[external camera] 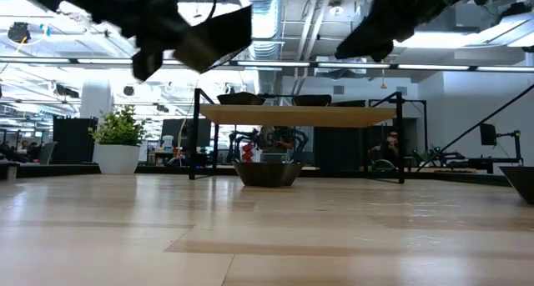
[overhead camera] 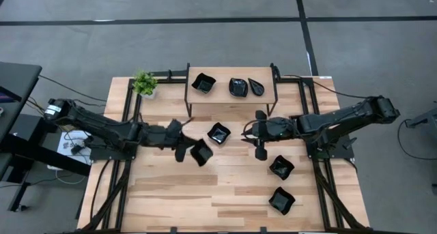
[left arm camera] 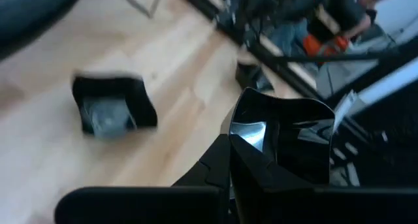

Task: Pick & Place Mini shaped plates
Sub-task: Stack the black wave square shaped plate on top of the black wave square shaped plate on the shelf

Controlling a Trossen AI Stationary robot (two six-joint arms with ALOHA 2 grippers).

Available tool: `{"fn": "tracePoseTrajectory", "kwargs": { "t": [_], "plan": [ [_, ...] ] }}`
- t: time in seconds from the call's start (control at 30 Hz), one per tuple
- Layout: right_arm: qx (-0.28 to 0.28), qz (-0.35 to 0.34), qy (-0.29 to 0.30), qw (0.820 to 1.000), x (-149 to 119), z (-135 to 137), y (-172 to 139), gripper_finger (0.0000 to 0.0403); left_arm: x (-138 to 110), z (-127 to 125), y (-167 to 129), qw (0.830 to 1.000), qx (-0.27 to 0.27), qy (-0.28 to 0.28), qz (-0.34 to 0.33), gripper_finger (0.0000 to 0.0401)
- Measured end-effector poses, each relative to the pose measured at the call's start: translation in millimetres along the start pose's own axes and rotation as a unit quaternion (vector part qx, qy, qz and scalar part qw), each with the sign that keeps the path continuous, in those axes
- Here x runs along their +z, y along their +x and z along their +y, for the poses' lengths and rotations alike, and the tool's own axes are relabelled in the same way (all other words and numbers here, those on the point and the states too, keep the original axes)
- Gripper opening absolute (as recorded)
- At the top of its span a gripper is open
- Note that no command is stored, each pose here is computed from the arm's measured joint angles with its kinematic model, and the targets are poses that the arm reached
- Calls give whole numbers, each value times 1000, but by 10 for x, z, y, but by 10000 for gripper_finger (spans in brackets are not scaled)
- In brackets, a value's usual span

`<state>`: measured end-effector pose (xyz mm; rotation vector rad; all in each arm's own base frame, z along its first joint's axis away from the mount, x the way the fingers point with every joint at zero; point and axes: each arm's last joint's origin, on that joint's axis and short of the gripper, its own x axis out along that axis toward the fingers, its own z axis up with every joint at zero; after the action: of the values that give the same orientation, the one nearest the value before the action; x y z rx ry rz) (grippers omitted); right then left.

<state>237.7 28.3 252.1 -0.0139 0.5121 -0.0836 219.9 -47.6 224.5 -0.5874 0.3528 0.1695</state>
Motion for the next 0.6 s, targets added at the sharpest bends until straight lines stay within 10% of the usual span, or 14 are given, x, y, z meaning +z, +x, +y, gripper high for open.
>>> {"fn": "tracePoseTrajectory", "kwargs": {
  "t": [0.6],
  "plan": [
    [-65, -32, -12, 997, 317, -355, -57, 98, 1457, 515, -169, 970, 119, 57, -202, 6]
  ]
}}
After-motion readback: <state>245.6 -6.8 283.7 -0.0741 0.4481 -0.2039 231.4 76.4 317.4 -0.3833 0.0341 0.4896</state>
